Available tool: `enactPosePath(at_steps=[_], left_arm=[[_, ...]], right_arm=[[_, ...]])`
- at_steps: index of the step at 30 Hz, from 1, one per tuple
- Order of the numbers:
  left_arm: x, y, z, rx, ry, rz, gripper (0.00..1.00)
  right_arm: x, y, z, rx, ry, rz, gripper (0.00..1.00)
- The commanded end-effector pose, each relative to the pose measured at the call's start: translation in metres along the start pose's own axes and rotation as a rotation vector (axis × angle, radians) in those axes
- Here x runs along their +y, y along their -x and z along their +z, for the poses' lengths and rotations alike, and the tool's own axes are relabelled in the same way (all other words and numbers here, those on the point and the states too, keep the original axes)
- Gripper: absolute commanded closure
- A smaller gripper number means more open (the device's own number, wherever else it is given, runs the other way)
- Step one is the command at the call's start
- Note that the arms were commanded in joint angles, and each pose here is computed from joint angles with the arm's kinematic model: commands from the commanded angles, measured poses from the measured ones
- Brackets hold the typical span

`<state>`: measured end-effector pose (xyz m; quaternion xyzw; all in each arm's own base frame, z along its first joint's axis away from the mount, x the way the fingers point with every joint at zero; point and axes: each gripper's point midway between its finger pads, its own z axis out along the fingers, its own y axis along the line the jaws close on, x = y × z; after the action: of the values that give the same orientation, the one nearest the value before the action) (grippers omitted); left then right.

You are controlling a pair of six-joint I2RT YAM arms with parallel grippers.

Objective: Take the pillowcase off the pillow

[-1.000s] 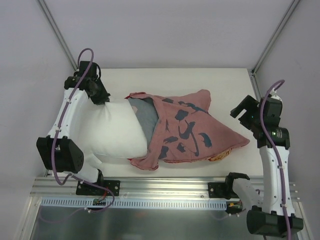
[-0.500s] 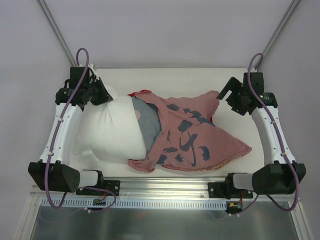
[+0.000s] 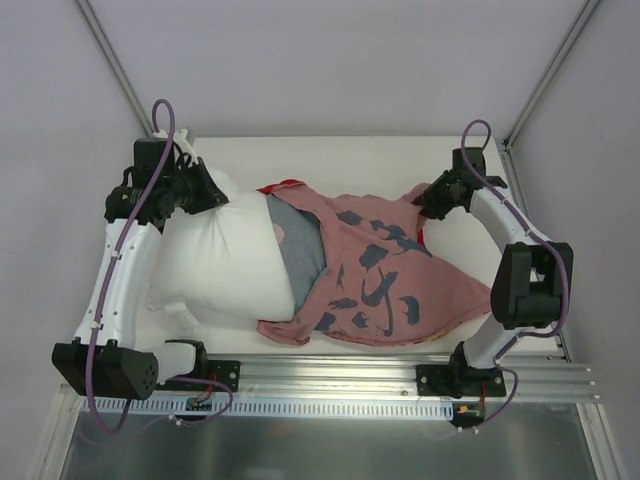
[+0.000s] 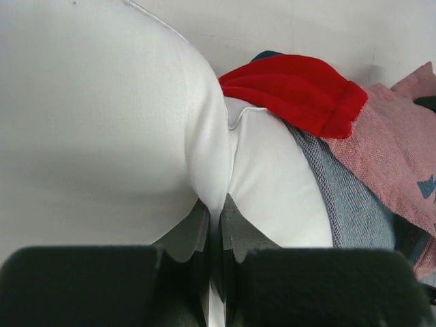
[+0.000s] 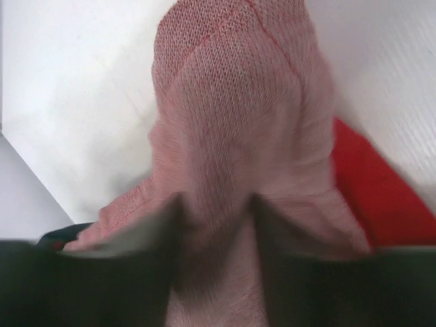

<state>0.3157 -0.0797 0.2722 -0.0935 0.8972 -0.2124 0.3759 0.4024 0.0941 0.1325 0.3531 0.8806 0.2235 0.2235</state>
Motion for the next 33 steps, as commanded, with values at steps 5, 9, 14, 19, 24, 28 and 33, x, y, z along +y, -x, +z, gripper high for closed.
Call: enactPosePath(at_steps=[5,9,14,19,24,28,33], left_arm=[[-0.02,0.015,-0.021,-0.106,-0.085,0.071,1.0],[-0.007,0.022,-0.022,-0.122,-0.051,0.022,1.0],[0.026,0.037,-0.031,-0.149,-0.05,-0.113,1.0],[0.055,0.045,-0.041,-0.191,-0.001,-0.192,1.0],[0.06,0.047,-0.038,-0.182,0.0,-0.234,1.0],[0.059,0.053,-0.042,-0.2,0.004,-0.242,1.0],[0.073,0.073,-0.055,-0.243,0.056,-0.307,1.0]], right_arm=[[0.008,0.041,-0.046,-0.247,-0.036,-0.025,0.99],[-0.01,0.071,-0.101,-0.418,-0.058,-0.015,0.99],[-0.045,0.102,-0.154,-0.556,-0.096,0.036,0.99],[-0.074,0.118,-0.182,-0.622,-0.127,0.082,0.98],[-0.084,0.116,-0.17,-0.557,-0.139,0.077,0.98],[-0.081,0.115,-0.171,-0.555,-0.126,0.071,0.99],[-0.066,0.132,-0.237,-0.703,-0.108,0.057,0.99]])
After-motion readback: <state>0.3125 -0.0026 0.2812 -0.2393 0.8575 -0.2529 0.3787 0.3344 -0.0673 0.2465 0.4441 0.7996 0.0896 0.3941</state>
